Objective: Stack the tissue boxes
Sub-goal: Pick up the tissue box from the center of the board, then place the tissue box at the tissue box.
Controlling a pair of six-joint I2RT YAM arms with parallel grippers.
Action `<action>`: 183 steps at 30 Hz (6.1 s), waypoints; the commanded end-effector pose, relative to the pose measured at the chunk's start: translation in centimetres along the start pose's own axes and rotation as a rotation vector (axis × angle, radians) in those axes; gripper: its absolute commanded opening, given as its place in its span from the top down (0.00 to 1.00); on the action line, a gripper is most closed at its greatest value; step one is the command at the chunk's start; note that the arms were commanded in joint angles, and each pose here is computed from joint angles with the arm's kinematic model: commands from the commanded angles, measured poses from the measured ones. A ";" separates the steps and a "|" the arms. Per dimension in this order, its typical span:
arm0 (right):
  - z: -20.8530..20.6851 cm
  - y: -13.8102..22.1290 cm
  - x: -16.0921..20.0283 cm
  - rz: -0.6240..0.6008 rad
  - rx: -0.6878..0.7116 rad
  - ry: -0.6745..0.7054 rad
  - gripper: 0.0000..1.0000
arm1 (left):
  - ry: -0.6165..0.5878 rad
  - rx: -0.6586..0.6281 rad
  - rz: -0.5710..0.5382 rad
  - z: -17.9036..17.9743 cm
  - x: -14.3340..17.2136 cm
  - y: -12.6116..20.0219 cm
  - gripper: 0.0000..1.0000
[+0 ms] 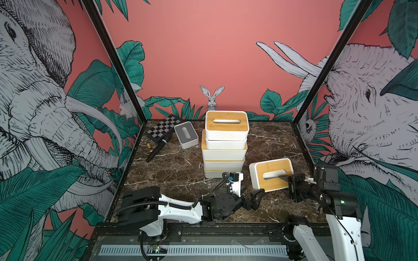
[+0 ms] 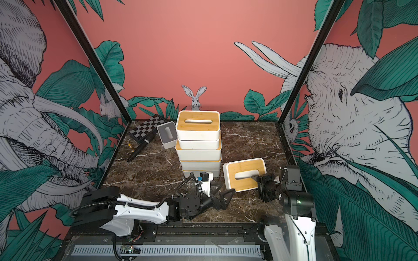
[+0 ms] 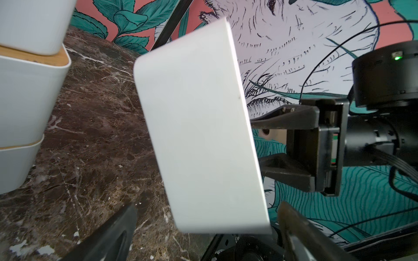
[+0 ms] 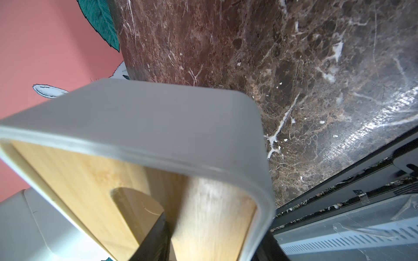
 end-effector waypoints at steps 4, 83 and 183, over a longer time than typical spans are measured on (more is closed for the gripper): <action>1.4 0.7 0.5 0.021 -0.093 0.017 0.66 | 0.064 0.072 -0.057 -2.0 -1.0 -0.6 0.10; 8.8 15.5 6.0 -0.319 -0.622 0.649 0.01 | -0.109 0.168 -0.150 -14.1 -12.2 2.7 0.48; 26.7 7.2 9.1 -0.287 -0.889 1.284 0.01 | 0.423 0.065 0.128 -6.9 -35.8 9.3 0.48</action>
Point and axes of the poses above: each gripper's point midway between its finger pads, its own y axis back along the fingers, its own z axis along the line the jaws close on, x = y × z, the point moved 5 cm from there along y, back along the fingers, and after that the axes turned 8 degrees about y, right-handed, at the moved point
